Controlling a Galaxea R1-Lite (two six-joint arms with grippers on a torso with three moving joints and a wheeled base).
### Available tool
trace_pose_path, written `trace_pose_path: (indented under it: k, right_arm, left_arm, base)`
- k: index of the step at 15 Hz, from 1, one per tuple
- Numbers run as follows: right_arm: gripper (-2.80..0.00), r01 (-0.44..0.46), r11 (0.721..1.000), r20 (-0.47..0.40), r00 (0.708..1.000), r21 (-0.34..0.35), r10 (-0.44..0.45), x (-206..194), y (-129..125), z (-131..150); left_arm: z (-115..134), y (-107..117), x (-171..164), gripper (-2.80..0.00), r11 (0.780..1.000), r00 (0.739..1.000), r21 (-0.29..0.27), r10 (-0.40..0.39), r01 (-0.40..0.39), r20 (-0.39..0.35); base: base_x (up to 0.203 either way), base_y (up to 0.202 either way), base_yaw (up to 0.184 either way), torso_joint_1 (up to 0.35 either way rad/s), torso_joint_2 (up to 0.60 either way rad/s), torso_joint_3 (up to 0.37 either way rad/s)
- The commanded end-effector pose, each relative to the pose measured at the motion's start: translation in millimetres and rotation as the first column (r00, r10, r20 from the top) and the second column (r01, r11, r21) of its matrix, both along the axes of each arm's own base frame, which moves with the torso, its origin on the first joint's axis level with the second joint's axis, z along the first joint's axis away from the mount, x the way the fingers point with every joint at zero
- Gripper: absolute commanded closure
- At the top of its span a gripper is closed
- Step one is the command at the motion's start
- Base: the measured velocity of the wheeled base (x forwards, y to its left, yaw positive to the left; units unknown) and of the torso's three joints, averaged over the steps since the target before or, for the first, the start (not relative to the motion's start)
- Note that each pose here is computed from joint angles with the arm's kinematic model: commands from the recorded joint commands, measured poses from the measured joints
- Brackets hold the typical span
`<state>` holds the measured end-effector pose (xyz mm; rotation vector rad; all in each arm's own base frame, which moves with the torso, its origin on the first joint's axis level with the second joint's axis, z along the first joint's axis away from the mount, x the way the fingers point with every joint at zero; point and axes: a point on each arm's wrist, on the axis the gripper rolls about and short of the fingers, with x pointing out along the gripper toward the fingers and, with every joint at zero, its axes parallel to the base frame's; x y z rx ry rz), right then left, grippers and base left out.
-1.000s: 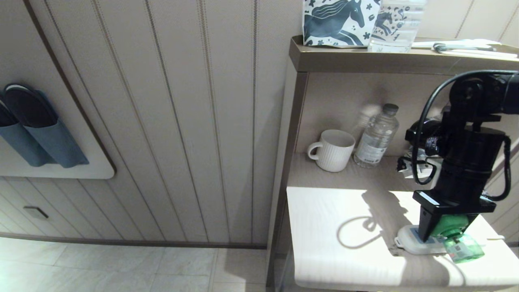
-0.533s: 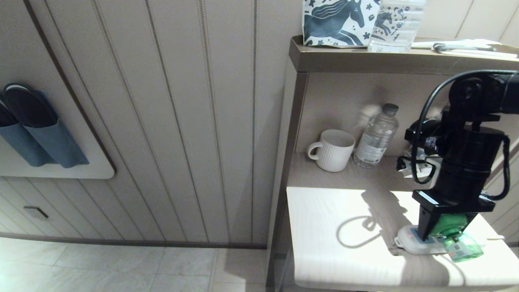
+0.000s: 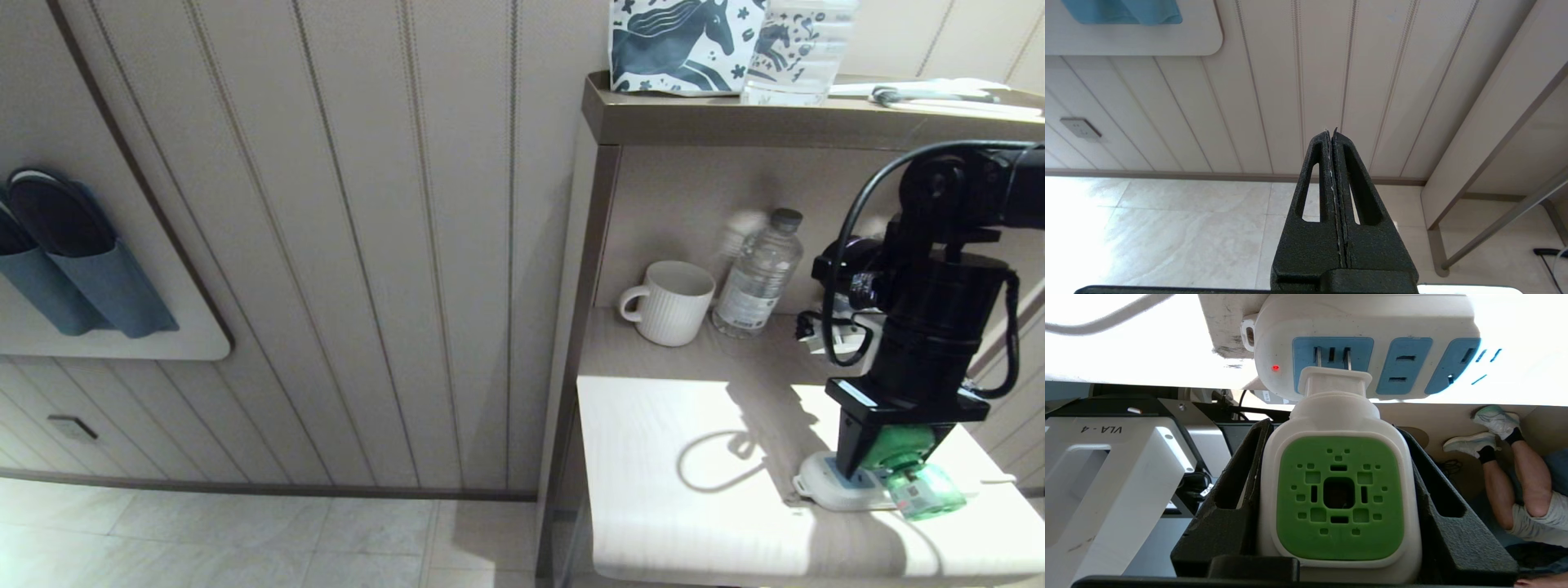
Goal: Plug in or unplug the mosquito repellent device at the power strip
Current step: Insert the plug into the socket
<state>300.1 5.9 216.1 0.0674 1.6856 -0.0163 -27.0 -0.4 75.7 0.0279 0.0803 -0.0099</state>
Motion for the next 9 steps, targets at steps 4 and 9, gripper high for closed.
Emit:
trace_pose_path:
  k: [4, 9]
  right_arm:
    - [0.00, -0.002, 1.000, -0.056, 0.998, -0.004, 0.001, -4.6, 0.7, -0.9]
    - [0.00, -0.001, 1.000, -0.089, 0.996, -0.005, 0.001, -0.2, 0.9, -9.6]
  left_arm:
    - [-0.1, 0.0, 0.0, 0.00, 1.000, 1.000, 0.000, 0.001, -0.001, -0.001]
    - [-0.1, 0.0, 0.0, 0.00, 1.000, 1.000, 0.000, 0.000, 0.000, -0.001]
  base:
    - [0.000, 0.000, 0.000, 0.000, 0.00, 0.000]
    - [0.000, 0.000, 0.000, 0.000, 0.00, 0.000]
